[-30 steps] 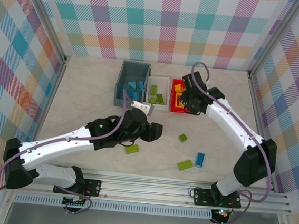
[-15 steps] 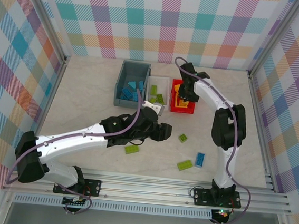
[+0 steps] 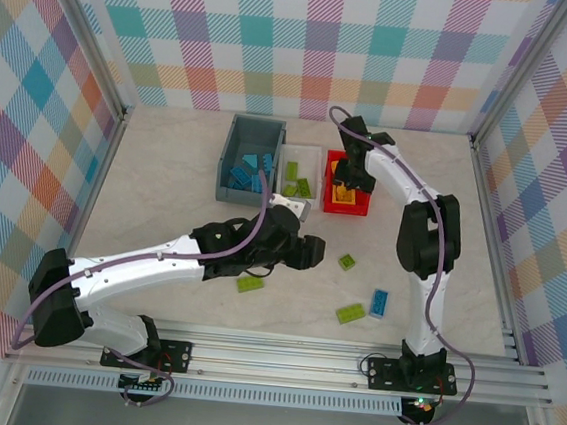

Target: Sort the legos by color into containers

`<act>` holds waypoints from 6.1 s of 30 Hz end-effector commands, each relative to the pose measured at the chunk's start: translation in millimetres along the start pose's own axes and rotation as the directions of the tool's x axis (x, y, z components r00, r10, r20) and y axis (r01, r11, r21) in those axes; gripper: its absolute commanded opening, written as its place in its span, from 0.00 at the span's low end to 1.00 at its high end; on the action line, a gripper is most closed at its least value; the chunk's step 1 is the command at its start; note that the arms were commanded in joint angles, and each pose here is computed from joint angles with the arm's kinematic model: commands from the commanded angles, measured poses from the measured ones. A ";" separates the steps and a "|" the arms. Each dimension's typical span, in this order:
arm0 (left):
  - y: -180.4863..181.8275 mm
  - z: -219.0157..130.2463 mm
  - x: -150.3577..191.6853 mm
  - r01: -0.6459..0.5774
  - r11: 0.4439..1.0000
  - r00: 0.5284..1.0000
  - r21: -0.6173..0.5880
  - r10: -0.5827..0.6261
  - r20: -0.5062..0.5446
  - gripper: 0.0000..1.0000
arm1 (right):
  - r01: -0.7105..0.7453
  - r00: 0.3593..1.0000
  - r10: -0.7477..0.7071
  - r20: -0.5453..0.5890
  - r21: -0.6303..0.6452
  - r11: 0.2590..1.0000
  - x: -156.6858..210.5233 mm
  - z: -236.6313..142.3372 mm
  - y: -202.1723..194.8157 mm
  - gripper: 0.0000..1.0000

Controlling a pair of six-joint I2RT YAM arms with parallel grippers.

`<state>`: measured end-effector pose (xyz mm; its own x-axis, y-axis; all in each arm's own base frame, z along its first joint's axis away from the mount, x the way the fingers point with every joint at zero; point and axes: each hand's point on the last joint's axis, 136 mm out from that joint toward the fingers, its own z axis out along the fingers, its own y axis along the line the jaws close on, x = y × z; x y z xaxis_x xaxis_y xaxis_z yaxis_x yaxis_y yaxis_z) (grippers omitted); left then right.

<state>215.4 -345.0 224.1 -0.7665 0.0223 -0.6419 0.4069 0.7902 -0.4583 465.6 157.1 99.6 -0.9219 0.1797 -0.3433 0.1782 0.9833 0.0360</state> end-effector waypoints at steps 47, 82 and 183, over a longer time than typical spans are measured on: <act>-83.5 219.1 138.1 -0.283 0.919 0.914 -0.273 0.171 -0.369 0.29 | 0.115 0.846 0.158 0.510 -0.463 0.879 144.1 -360.6 -119.5 0.85; 311.4 93.1 -168.9 0.249 0.739 0.953 -0.626 -0.302 0.024 0.26 | 0.463 0.864 -0.188 0.468 -0.587 0.664 131.6 -233.5 138.6 0.78; 70.7 -83.9 -21.8 -0.023 0.940 0.983 -0.340 0.083 0.162 0.68 | 0.098 0.995 -0.102 0.004 -0.319 0.943 8.6 3.9 158.2 0.24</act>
<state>221.3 -239.6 254.1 -0.6426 -0.0379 -0.7653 0.2244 0.9457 -0.2352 496.8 300.1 99.8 -0.9060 0.1581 -0.3927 0.0423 0.9568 0.2876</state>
